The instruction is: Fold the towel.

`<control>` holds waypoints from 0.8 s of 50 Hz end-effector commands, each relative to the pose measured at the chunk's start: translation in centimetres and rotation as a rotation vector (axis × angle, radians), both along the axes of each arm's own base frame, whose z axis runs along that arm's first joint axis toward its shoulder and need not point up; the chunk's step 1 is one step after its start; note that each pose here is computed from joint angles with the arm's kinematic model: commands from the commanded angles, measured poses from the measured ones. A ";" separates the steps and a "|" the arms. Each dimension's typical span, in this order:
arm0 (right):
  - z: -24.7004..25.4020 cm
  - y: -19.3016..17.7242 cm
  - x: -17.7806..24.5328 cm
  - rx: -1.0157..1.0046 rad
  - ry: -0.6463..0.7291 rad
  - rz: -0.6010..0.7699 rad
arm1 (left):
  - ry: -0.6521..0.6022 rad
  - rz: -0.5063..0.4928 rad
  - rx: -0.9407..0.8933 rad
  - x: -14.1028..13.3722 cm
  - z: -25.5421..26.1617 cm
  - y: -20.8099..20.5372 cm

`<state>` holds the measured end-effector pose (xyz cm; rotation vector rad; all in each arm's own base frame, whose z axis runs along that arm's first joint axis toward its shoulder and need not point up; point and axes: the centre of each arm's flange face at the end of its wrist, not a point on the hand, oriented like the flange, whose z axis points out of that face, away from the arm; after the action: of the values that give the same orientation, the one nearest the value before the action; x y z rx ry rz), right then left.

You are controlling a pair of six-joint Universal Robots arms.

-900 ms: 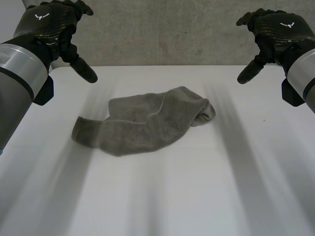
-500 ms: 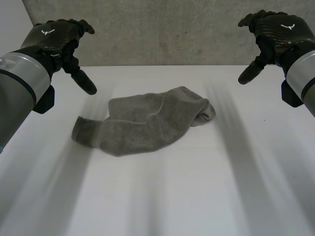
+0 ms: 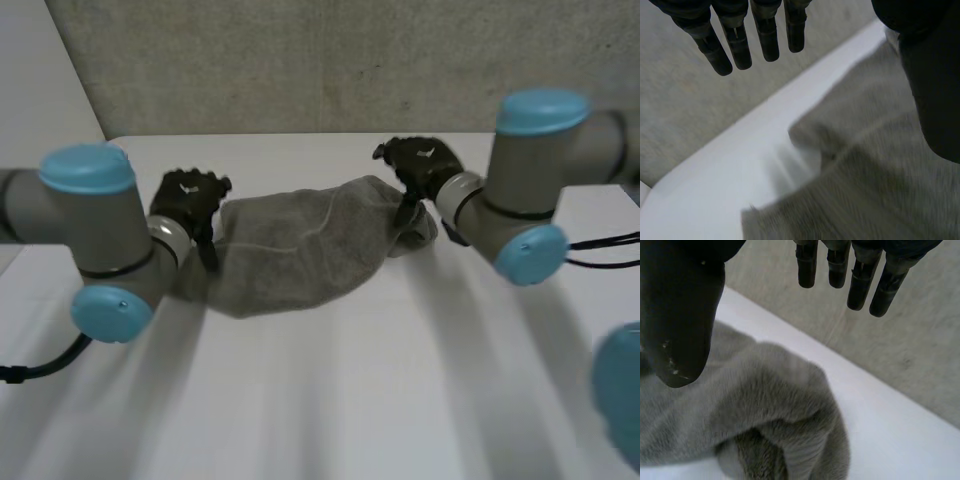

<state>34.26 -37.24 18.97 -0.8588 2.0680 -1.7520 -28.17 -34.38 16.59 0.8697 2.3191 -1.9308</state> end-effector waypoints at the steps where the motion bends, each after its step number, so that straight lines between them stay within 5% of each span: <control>1: -4.5 -2.1 0.9 0.024 0.017 -0.005 | -0.047 -0.029 0.033 -0.4 -3.1 -0.4; 18: -0.5 1.0 -1.0 0.146 0.135 -0.020 | -0.108 -0.104 0.274 0.4 -3.3 4.3; 31: 1.1 13.3 -7.9 0.266 0.504 0.135 | -0.078 -0.148 0.403 4.9 -0.7 12.5; 40: 3.1 14.8 -10.2 0.197 0.528 0.107 | 0.012 -0.161 0.276 6.6 1.9 13.4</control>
<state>25.31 -22.66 20.58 -1.4525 2.4164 -1.2152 -22.05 -20.76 16.87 1.1256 2.7234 -1.5113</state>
